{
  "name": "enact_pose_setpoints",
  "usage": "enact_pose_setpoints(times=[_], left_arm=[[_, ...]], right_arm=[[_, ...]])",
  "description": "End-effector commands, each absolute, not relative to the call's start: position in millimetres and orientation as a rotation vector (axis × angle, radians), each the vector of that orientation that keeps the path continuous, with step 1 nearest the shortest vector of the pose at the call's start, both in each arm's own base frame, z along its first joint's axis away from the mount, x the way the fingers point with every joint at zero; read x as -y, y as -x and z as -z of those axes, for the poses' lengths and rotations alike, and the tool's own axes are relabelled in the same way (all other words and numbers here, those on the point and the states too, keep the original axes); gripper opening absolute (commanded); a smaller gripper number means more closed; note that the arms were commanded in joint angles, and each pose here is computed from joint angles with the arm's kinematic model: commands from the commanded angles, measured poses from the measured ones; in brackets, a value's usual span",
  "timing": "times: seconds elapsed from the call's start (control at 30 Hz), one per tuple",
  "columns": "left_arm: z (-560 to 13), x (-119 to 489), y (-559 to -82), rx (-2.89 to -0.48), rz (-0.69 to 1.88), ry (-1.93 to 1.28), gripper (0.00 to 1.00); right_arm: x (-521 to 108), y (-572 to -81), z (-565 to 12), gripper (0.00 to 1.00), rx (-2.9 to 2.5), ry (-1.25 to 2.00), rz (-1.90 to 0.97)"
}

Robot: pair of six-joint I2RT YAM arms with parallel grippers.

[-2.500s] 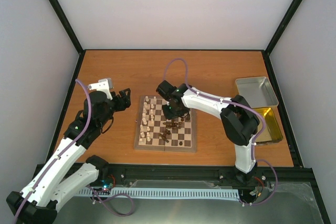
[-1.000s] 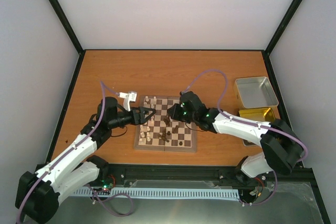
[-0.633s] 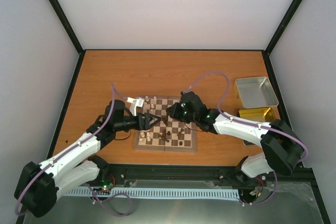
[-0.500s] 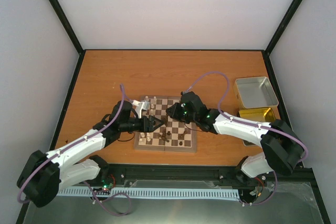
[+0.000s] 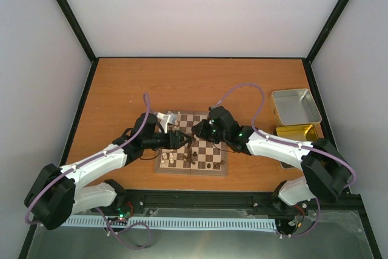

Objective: Set up the chess pieces on the board
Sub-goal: Pick up the chess piece from the chessboard.

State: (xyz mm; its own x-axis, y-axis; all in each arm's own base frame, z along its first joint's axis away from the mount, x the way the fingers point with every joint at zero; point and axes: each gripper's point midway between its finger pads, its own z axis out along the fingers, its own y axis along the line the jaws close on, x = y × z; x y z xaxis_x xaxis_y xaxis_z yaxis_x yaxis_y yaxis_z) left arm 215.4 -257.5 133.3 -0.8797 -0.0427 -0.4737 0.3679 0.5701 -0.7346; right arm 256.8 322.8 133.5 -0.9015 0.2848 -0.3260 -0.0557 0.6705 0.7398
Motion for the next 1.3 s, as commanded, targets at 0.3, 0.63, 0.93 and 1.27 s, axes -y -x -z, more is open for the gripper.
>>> enact_pose_setpoints(times=[0.3,0.63,0.93,1.27], left_arm=[[-146,272,-225,-2.325,1.268,-0.285,0.37],[-173,274,-217,-2.173,1.333,-0.382,0.62],[-195,271,-210,-2.033,1.374,-0.419,0.76],[-259,250,-201,-1.796,1.424,-0.325,0.88]], right_arm=[[-316,-254,-145,0.05,-2.408,-0.209,-1.152],[-320,-251,-160,0.05,-2.366,-0.199,-1.257],[-326,-249,-195,0.05,-2.267,-0.168,-1.412],[-322,-246,-244,0.05,-2.127,-0.132,-1.523]])
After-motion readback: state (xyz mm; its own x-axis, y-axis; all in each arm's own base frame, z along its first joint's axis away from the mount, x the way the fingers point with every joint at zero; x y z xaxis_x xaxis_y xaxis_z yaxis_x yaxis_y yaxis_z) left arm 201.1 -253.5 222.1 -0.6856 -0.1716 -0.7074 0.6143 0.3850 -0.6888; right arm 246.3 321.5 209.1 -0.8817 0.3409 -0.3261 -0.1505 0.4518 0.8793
